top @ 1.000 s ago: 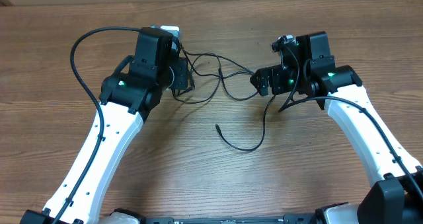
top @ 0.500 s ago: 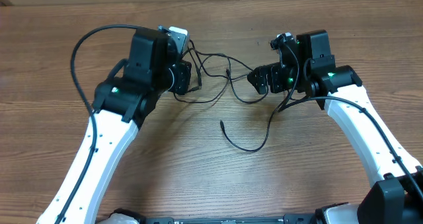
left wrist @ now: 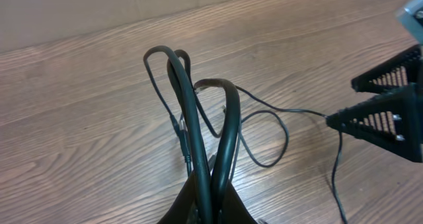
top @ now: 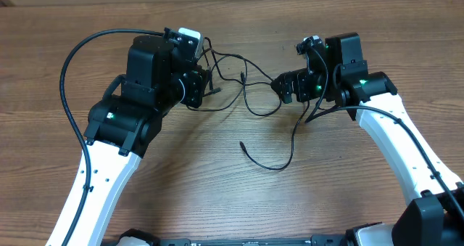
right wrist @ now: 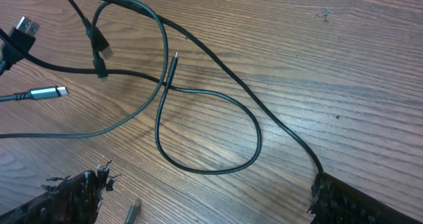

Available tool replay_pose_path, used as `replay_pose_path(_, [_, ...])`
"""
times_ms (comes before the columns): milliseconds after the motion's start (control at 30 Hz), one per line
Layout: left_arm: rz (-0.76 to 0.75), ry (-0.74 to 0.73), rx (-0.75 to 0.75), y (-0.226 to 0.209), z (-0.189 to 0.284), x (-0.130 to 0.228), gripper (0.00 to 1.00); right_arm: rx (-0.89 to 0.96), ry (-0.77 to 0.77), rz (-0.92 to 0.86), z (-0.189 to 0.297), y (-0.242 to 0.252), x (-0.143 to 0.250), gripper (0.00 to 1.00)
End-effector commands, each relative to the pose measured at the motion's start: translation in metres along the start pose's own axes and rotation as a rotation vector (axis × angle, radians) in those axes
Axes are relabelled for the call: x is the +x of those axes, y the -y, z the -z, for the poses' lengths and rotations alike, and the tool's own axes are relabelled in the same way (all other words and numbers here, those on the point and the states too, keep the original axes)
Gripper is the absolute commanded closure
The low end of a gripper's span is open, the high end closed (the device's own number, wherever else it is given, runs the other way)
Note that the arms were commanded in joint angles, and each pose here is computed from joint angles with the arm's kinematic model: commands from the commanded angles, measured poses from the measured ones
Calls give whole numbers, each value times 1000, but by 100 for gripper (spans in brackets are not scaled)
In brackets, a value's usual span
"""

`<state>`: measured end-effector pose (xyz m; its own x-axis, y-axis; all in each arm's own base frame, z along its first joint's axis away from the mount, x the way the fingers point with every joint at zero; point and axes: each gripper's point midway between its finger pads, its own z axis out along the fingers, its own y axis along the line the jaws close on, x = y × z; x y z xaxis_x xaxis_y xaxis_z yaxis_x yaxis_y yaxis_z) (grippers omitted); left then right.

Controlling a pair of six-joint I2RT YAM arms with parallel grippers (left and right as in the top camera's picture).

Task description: Untangle cables

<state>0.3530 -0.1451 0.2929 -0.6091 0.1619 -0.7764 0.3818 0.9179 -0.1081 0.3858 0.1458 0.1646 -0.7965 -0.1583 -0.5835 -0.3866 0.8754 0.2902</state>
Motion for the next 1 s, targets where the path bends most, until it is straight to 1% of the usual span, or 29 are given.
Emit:
replay_pose_path(0, [-27, 52, 56, 13, 15, -15, 96, -3, 2, 4, 0, 0, 0, 0])
replay_pose_path(200, [-26, 50, 61, 14, 15, -15, 96, -3, 0, 3, 0, 0, 1, 0])
replay_pose_path(367, [-43, 49, 110, 23, 16, -14, 96, -3, -4, 1, 0, 0, 2, 0])
replay_pose_path(533, [-43, 48, 118, 24, 16, -14, 96, -3, -11, -1, 0, 0, 4, 0])
replay_pose_path(600, [-46, 50, 149, 29, 16, -14, 96, -3, -12, 0, 0, 0, 4, 0])
replay_pose_path(800, [-146, 78, 298, 55, 23, -17, 96, -7, -15, 28, 0, 0, 5, 0])
replay_pose_path(967, [-199, 84, 310, 57, 24, -17, 96, -7, -15, 28, 0, 0, 5, 0])
